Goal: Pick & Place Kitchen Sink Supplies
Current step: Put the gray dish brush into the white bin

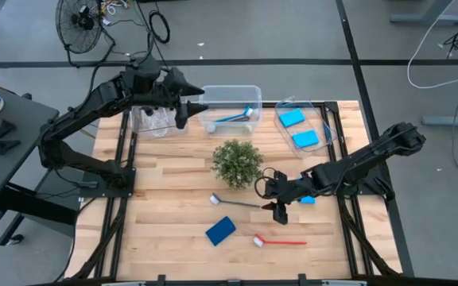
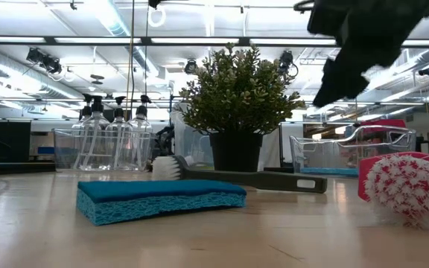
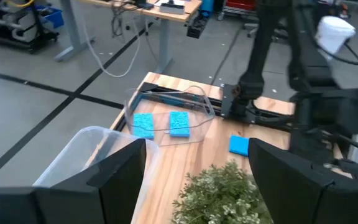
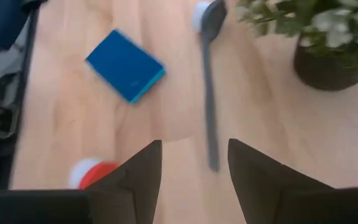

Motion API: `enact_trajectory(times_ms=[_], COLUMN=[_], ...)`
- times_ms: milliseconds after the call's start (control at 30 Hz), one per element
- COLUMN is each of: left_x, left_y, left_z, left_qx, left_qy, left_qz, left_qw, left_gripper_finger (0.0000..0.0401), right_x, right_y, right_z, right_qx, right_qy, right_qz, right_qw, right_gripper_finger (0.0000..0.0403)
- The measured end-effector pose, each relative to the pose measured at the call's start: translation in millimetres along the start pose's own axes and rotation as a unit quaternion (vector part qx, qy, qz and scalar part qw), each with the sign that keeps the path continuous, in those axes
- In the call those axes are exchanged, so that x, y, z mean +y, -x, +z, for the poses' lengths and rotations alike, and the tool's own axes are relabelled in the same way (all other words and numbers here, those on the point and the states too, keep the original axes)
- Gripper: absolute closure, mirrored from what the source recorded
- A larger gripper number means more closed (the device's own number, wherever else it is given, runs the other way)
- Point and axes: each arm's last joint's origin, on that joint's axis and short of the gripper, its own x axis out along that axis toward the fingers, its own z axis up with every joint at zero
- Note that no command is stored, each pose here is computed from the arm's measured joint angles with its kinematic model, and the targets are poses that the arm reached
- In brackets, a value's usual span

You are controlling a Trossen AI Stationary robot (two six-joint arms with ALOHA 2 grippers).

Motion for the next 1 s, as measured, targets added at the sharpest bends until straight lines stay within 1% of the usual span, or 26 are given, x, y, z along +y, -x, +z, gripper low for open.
enact_trajectory(times_ms=[100, 233, 300, 467, 567, 733, 833, 1000], left_x=[-7, -14, -16, -19, -20, -22, -24, -23], left_y=[-1, -2, -3, -3, -3, -4, -4, -4], left_z=[0, 0, 0, -1, -1, -1, -1, -1], left_qx=[0.001, 0.001, 0.001, 0.001, 0.002, 0.001, 0.001, 0.000], left_qy=[-0.013, -0.016, -0.017, -0.018, -0.017, -0.008, -0.009, -0.009], left_qz=[-0.013, -0.023, -0.018, 0.004, 0.012, 0.027, 0.031, 0.051], left_qw=[1.000, 1.000, 1.000, 1.000, 1.000, 1.000, 0.999, 0.999], left_gripper_finger=[0.0113, 0.0113, 0.0113, 0.0113, 0.0113, 0.0113, 0.0113, 0.0113], right_x=[-7, -15, -18, -25, -27, -25, -25, -28], right_y=[-8, -16, -18, -24, -31, -46, -56, -72], right_z=[-12, -25, -30, -41, -47, -49, -51, -58], right_qx=[-0.033, -0.075, -0.096, -0.120, -0.121, -0.126, -0.139, -0.136], right_qy=[0.002, 0.018, 0.021, 0.028, 0.042, 0.064, 0.067, 0.068], right_qz=[-0.009, 0.001, 0.005, -0.006, -0.005, 0.016, 0.009, -0.007], right_qw=[0.999, 0.997, 0.995, 0.992, 0.992, 0.990, 0.988, 0.988], right_gripper_finger=[0.0218, 0.0218, 0.0218, 0.0218, 0.0218, 0.0218, 0.0218, 0.0218])
